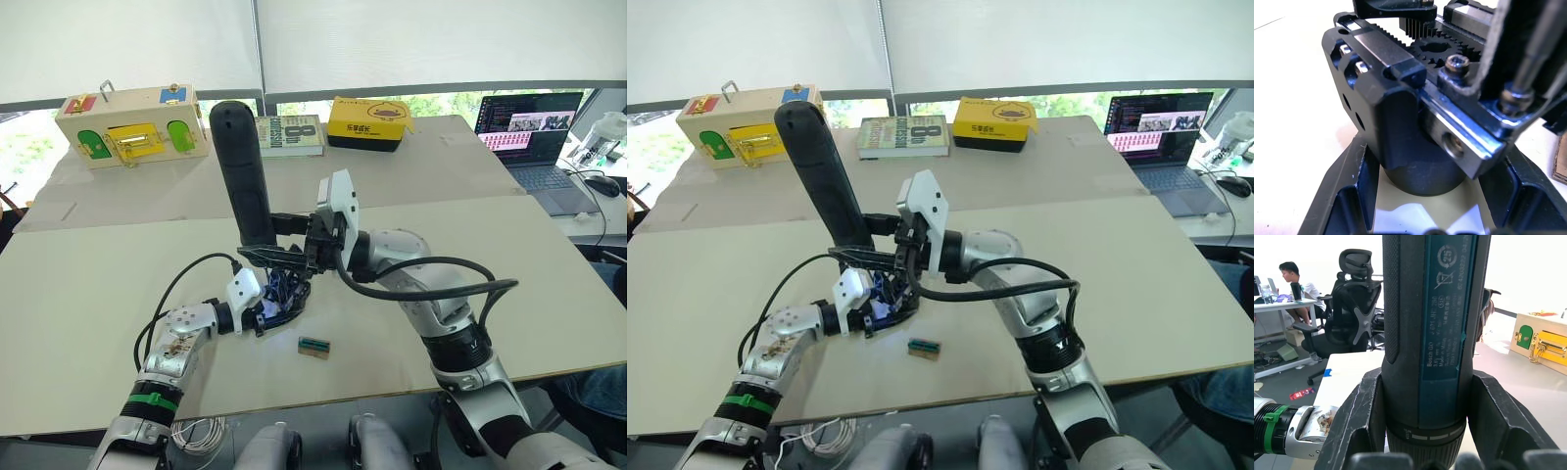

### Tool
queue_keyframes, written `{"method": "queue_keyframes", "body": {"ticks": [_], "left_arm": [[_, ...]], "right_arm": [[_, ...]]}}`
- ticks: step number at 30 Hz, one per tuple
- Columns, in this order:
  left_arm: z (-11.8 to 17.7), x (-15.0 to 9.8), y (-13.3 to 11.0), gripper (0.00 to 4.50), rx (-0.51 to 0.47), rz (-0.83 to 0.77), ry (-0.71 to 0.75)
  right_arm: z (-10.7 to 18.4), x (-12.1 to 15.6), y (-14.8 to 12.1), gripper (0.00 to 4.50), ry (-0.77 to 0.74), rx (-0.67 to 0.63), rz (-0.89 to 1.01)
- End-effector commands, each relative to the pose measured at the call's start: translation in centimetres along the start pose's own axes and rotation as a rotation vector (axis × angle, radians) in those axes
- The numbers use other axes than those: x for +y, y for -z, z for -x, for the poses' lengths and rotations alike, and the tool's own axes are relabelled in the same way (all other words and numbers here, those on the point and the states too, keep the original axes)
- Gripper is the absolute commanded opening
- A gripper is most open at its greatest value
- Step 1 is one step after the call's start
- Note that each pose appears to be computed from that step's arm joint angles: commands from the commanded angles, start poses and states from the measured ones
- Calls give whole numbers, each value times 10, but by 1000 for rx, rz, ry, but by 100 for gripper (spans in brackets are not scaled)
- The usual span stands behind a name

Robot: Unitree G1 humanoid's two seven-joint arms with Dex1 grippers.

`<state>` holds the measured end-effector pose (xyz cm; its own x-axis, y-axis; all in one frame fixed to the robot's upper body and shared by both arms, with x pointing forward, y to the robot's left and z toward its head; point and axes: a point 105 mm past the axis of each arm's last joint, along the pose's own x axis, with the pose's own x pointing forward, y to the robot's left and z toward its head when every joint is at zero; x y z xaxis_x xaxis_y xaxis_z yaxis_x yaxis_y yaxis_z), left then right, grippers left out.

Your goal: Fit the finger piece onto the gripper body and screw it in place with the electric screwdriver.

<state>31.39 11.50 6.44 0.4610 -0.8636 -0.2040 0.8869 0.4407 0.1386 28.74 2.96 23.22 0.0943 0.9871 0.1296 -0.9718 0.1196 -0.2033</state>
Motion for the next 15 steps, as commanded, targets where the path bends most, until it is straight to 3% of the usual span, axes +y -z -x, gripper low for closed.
{"method": "queue_keyframes", "body": {"ticks": [1, 8, 15], "left_arm": [[-2, -10, 13, 228, 48, 40, 38], [-1, -4, 17, 228, 70, 30, 10], [-1, -1, 21, 228, 77, 25, -20]], "right_arm": [[2, -1, 1, 192, -8, 22, -1], [6, 8, -53, 192, -79, -155, 93], [8, 18, -65, 192, -133, -193, 117]]}}
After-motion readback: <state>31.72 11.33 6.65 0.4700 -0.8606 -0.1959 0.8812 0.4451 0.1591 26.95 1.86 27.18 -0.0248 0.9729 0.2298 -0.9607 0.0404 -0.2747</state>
